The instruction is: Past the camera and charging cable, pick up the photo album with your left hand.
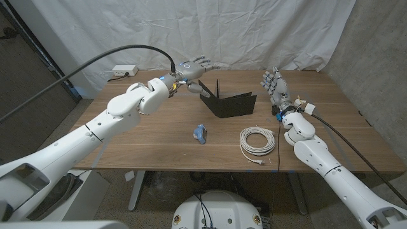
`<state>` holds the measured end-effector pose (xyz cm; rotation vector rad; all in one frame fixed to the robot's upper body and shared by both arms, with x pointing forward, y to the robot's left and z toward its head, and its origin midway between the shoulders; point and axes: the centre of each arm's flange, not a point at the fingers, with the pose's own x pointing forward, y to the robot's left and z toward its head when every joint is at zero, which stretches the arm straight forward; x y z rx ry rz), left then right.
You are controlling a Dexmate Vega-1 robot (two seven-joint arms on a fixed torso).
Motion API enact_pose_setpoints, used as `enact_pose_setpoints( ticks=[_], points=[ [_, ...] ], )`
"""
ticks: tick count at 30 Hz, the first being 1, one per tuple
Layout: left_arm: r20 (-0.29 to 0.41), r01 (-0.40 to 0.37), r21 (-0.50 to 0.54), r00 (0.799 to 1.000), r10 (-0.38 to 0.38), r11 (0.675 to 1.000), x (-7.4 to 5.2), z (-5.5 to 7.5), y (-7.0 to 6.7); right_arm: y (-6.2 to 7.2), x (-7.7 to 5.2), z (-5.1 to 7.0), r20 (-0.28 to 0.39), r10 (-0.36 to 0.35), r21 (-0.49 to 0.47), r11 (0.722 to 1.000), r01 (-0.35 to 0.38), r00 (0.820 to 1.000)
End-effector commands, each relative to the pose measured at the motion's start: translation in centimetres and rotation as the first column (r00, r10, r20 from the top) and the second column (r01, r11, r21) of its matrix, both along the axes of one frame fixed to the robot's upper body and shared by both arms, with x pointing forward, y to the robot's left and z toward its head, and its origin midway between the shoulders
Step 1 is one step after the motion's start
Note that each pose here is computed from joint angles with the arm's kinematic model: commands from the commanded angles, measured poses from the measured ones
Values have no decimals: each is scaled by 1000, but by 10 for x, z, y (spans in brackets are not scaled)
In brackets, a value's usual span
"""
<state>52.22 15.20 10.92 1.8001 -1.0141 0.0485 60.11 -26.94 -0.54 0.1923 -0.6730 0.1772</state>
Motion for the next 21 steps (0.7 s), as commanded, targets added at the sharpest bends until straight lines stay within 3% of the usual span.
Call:
enact_pose_setpoints(
  ticks=[1, 21],
  points=[
    [-7, -28, 42, 1000, 29, 999, 0, -1, -10, -3, 0, -5, -30, 0, 9, 1000, 1, 1000],
    [11, -64, 70, 998, 63, 995, 0, 1, -26, -12, -3, -20, -56, 0, 44, 999, 2, 998]
  ],
)
